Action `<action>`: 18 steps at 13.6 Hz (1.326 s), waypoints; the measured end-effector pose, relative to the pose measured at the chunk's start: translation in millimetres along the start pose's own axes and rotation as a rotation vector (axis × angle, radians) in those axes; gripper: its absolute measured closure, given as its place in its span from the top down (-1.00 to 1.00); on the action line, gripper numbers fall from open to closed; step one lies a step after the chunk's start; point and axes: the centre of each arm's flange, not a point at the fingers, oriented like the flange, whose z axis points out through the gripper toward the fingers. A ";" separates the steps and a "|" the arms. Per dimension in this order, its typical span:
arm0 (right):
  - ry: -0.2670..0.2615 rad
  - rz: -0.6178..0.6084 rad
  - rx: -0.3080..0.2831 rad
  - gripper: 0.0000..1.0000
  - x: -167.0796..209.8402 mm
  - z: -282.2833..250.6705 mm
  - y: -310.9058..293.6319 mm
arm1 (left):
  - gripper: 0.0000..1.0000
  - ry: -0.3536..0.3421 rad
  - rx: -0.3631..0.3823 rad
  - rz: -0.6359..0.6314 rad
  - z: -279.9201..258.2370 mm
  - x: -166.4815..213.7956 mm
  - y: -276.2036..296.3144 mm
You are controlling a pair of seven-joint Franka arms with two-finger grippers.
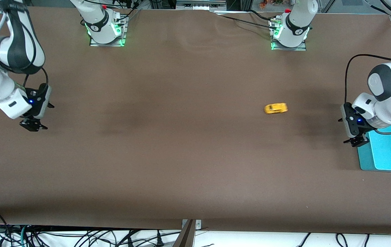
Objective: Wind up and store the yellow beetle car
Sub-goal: 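Release the car so it rolls toward the left gripper, then lower the left gripper onto the rolling car while the right gripper withdraws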
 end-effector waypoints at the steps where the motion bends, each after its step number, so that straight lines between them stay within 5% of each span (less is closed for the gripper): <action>1: -0.001 0.035 -0.010 1.00 7.4 -17.6 -3.6 | 1.00 0.001 -0.022 -0.011 9.7 -6.2 7.3; 8: 0.022 0.447 -0.030 1.00 38.2 -102.4 -13.2 | 1.00 0.006 -0.049 -0.021 68.2 -44.8 90.8; 12: 0.003 0.789 0.032 1.00 47.8 -130.8 -17.2 | 1.00 0.002 -0.051 -0.057 86.3 -75.7 145.0; 18: -0.024 1.095 0.070 1.00 53.8 -150.6 -20.2 | 1.00 0.019 -0.090 -0.069 107.8 -134.0 202.0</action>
